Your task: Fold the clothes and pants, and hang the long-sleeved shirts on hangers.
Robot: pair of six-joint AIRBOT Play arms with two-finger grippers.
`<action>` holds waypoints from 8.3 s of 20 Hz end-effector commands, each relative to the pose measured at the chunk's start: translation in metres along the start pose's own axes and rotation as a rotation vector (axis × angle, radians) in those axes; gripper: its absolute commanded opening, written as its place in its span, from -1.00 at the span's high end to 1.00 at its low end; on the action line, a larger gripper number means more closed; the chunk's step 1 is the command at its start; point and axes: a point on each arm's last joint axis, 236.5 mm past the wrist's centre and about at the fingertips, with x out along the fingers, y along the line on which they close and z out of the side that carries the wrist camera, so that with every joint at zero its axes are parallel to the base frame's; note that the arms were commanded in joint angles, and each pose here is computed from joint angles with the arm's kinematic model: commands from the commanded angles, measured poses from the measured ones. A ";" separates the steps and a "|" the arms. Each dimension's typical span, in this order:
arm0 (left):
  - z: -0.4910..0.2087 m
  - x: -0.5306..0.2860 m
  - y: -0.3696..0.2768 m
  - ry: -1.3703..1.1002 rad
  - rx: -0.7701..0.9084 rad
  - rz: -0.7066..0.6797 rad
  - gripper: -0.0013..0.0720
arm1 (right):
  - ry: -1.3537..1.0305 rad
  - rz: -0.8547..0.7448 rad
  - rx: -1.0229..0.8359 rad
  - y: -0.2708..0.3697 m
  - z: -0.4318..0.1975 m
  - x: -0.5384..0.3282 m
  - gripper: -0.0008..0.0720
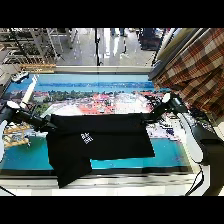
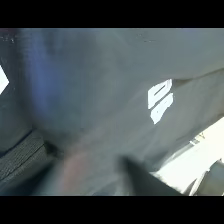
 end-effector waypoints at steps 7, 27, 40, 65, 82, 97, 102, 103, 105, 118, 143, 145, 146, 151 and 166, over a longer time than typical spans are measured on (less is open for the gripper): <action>-0.064 -0.066 0.059 -0.131 -0.198 0.236 -0.62 | 0.110 0.169 0.324 -0.043 -0.135 -0.029 -0.47; -0.200 0.061 0.032 -0.010 -0.127 0.064 0.08 | -0.023 0.434 0.231 0.006 -0.164 0.043 0.47; -0.220 0.040 0.049 0.014 -0.224 0.179 -0.19 | -0.046 0.436 0.160 0.014 -0.156 0.014 0.92; -0.147 -0.026 -0.027 -0.279 -0.152 -0.060 0.95 | -0.012 0.430 0.189 0.034 -0.154 -0.042 0.93; 0.076 -0.034 -0.011 -0.536 -0.410 -0.425 0.95 | -0.234 0.290 0.485 -0.012 0.051 0.009 0.90; 0.047 -0.048 -0.076 -0.545 0.149 -0.317 0.44 | -0.205 0.403 0.271 0.008 0.043 0.042 -0.24; 0.013 0.032 -0.069 -0.286 0.259 -0.046 0.95 | -0.073 0.058 0.169 -0.045 -0.001 0.005 0.93; 0.009 0.045 -0.066 -0.249 0.265 0.017 0.95 | -0.062 -0.082 0.177 -0.073 -0.016 -0.022 0.93; 0.005 0.067 -0.070 -0.210 0.273 0.085 0.95 | -0.064 -0.324 0.200 -0.118 -0.045 -0.087 0.93; 0.017 0.072 -0.122 -0.224 0.404 0.201 0.95 | -0.480 0.187 -0.037 0.271 0.060 -0.043 0.93; 0.025 0.068 -0.170 -0.305 0.565 0.106 0.94 | -0.261 0.253 0.168 0.121 0.038 -0.002 -0.47; 0.026 0.068 -0.170 -0.307 0.564 0.106 0.94 | -0.289 0.207 0.224 0.093 0.044 -0.003 -0.48; 0.025 0.068 -0.170 -0.306 0.564 0.105 0.94 | -0.280 0.210 0.254 0.083 0.042 -0.003 -0.56; 0.002 0.074 -0.169 -0.207 0.566 0.081 0.91 | -0.106 0.403 0.225 0.084 0.015 0.036 -0.82; -0.065 0.010 -0.204 -0.128 0.649 0.023 0.95 | -0.235 0.332 0.225 0.079 0.059 -0.056 0.92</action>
